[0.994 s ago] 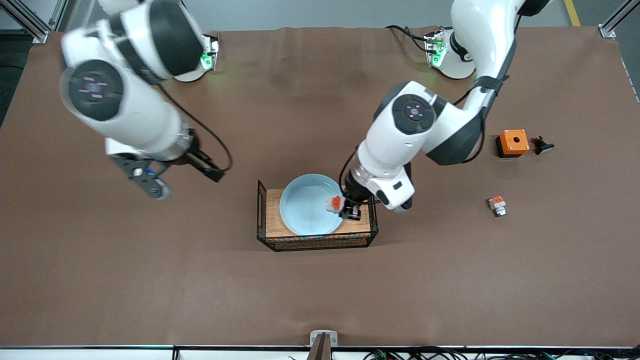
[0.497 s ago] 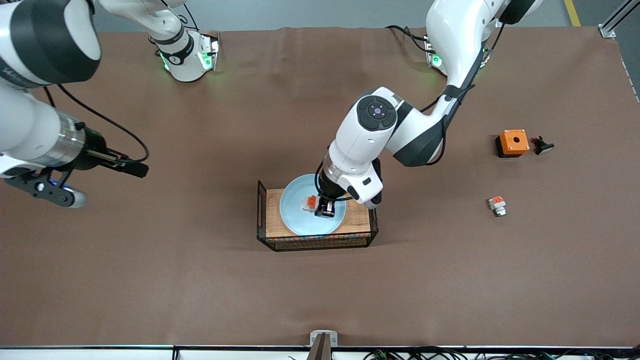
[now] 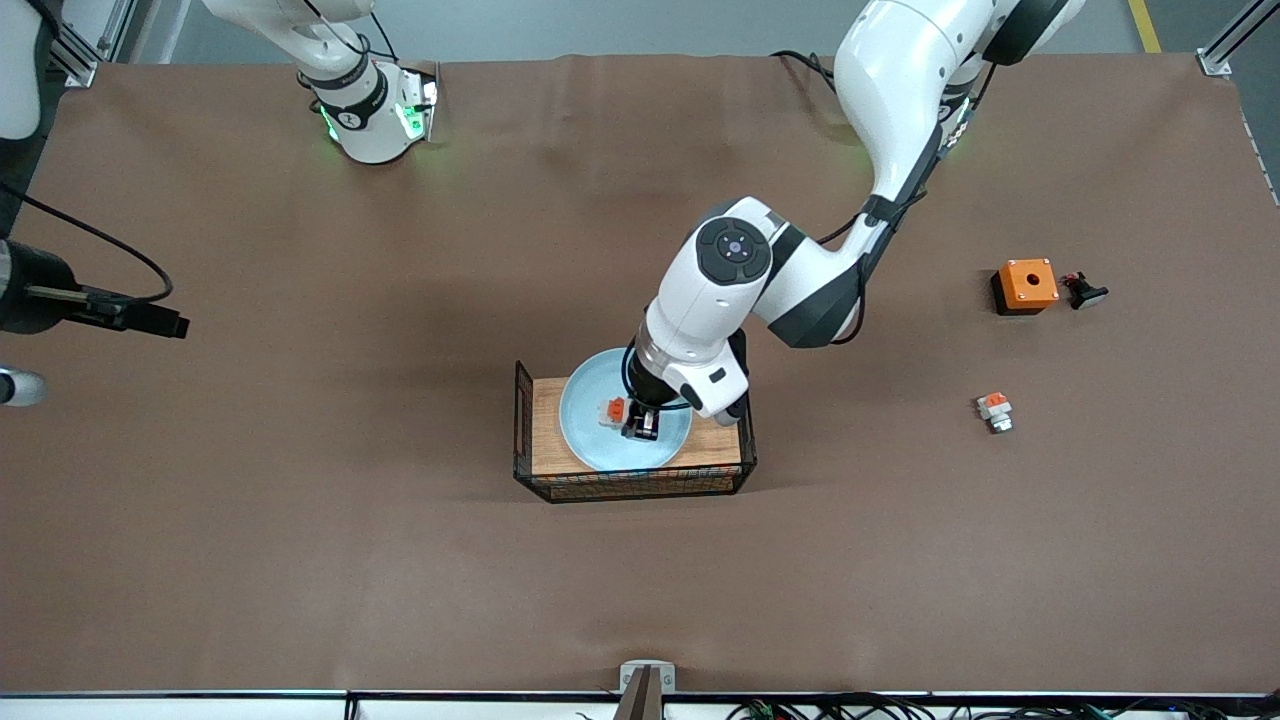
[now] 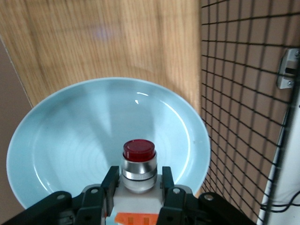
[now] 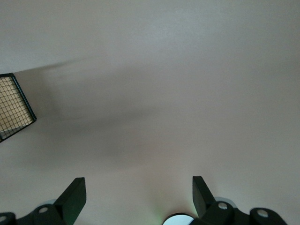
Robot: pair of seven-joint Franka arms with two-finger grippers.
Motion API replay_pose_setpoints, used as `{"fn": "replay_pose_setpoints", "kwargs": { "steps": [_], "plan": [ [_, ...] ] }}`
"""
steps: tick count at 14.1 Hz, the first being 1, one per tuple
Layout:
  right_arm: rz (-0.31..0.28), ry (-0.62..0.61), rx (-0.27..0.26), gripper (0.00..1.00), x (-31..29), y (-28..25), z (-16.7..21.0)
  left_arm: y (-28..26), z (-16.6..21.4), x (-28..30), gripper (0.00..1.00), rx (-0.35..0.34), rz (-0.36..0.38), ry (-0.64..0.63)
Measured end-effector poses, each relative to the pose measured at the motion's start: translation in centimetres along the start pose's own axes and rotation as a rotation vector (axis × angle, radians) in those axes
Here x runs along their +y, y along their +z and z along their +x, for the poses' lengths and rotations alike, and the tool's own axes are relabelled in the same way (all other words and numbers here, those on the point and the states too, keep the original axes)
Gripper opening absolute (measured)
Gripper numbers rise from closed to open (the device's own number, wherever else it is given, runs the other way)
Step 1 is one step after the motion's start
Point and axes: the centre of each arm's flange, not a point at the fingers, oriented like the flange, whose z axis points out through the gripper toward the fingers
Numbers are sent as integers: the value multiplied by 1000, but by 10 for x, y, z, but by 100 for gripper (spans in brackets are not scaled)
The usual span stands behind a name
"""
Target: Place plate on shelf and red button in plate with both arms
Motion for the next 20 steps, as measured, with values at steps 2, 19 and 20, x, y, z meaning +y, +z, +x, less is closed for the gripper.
{"fn": "replay_pose_setpoints", "kwargs": {
  "steps": [2,19,20],
  "plan": [
    [-5,-6,1,100,3,2,-7,10,-2,-5,41,5,13,5],
    [-12,-68,138,100,34,5,-44,-75,19,39,100,-15,-95,-31],
    [-12,-68,143,100,34,4,-44,-88,30,46,100,-7,-100,-26]
  ]
}}
